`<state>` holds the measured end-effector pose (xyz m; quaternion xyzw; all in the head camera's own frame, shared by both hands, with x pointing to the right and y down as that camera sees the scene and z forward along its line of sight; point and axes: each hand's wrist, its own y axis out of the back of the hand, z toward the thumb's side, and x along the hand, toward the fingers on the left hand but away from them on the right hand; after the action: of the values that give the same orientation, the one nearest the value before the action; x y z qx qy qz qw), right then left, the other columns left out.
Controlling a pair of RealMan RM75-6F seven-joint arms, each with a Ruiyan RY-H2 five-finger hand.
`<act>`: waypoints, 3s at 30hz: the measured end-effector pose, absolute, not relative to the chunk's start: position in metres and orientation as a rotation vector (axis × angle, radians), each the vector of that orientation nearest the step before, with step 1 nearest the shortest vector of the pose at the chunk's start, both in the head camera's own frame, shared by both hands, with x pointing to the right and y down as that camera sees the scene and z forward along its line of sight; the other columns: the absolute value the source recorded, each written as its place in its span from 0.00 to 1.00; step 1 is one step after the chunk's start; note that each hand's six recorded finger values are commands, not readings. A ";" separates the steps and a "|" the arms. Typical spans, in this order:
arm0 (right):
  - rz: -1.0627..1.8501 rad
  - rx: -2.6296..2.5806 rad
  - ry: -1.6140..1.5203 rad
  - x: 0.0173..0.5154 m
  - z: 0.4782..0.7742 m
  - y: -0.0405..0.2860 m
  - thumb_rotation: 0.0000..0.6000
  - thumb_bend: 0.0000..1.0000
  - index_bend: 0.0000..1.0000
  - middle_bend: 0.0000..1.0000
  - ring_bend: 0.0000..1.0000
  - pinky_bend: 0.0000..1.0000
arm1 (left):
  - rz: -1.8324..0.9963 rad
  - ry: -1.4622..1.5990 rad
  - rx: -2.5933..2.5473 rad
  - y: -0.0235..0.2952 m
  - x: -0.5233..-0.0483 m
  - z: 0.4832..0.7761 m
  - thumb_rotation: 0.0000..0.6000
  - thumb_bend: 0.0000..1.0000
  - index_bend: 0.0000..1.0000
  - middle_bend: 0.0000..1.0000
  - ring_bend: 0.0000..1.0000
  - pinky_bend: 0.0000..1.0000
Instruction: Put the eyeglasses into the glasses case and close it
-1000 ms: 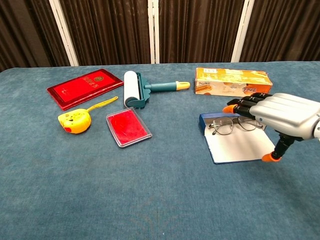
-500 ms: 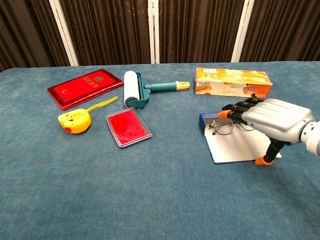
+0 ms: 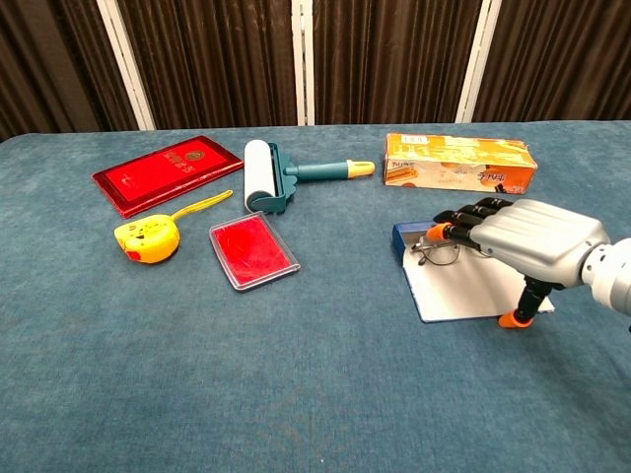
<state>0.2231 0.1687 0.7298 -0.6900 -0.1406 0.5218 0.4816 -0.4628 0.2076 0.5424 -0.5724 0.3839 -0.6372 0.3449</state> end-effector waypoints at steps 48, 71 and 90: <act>1.286 -1.674 -0.407 0.218 0.735 0.146 1.00 0.40 0.47 0.00 0.00 0.00 | -1.677 0.992 -1.480 0.206 -0.466 0.547 1.00 0.00 0.00 0.00 0.00 0.00; 1.065 -1.684 -0.272 0.238 0.670 0.181 1.00 0.48 0.69 0.05 0.00 0.00 | -1.644 1.002 -1.502 0.208 -0.461 0.540 1.00 0.00 0.00 0.00 0.00 0.00; 1.011 -1.598 -0.066 0.239 0.663 0.208 1.00 0.48 0.67 0.05 0.00 0.00 | -1.648 0.988 -1.504 0.209 -0.460 0.542 1.00 0.00 0.00 0.00 0.00 0.00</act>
<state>0.2393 0.2075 0.6630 -0.6850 -0.0282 0.4336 0.5848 -0.4595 0.2091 0.5425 -0.5789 0.3802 -0.6342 0.3437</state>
